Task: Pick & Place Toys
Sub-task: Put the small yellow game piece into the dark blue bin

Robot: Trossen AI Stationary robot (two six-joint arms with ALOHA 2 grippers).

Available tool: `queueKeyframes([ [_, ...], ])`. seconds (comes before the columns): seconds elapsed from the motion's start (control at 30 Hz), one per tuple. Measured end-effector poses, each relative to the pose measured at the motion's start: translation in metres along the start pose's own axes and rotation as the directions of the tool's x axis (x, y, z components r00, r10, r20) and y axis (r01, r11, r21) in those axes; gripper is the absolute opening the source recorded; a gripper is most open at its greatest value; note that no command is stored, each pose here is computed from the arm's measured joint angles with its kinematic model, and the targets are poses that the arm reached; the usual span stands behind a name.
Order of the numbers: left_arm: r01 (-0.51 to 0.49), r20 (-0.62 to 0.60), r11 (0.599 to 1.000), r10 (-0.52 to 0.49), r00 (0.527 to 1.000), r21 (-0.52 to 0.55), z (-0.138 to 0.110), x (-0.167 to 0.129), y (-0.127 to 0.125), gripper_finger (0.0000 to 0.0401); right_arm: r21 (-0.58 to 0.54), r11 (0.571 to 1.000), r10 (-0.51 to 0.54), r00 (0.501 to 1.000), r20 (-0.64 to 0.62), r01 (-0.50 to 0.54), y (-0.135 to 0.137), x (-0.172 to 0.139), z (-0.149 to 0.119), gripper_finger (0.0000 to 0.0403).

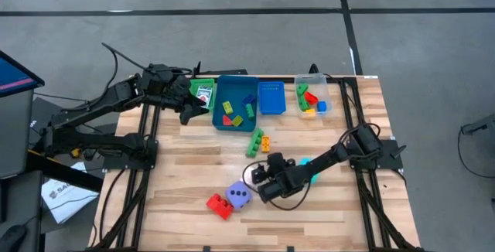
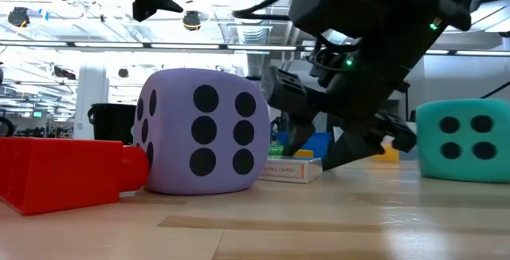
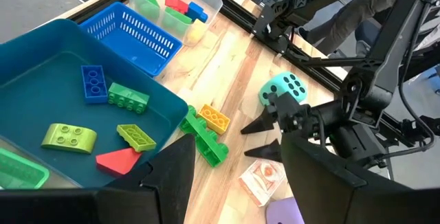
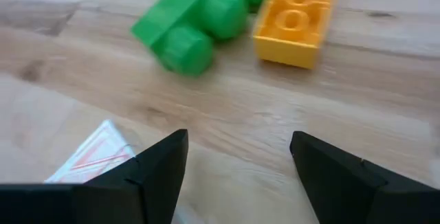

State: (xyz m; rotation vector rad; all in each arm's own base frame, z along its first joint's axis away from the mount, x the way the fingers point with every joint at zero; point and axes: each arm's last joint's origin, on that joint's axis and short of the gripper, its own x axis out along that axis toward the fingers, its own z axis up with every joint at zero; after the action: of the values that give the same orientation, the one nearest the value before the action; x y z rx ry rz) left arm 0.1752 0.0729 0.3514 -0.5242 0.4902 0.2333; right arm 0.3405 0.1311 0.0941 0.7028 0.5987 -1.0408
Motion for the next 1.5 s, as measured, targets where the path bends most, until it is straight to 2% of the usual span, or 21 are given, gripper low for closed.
queueKeyframes([
  [0.27, 0.0, 0.0, 1.0, 0.0, 1.0, 0.0, 0.0, 0.0, 0.0, 0.0208, 0.028, 0.999, -0.045, 0.999, 0.012, 0.045, -0.004, 0.005, 0.004, 0.026],
  [0.53, 0.0, 0.0, 1.0, 0.0, 1.0, 0.0, 0.0, 0.0, 0.0, 0.0208, -0.034, 0.999, -0.035, 0.999, 0.03, 0.036, 0.0, 0.017, 0.017, 0.026],
  [1.2, -0.005, -0.016, 1.0, 0.005, 1.0, -0.009, -0.002, 0.0, 0.001, 0.0208, 0.049, 0.989, -0.14, 0.988, 0.064, 0.137, -0.007, 0.048, 0.056, 0.026],
  [1.5, -0.005, -0.016, 1.0, 0.005, 1.0, -0.009, -0.002, 0.0, 0.001, 0.0208, 0.092, 0.988, -0.129, 0.989, 0.077, 0.122, -0.005, 0.054, 0.063, 0.026],
])
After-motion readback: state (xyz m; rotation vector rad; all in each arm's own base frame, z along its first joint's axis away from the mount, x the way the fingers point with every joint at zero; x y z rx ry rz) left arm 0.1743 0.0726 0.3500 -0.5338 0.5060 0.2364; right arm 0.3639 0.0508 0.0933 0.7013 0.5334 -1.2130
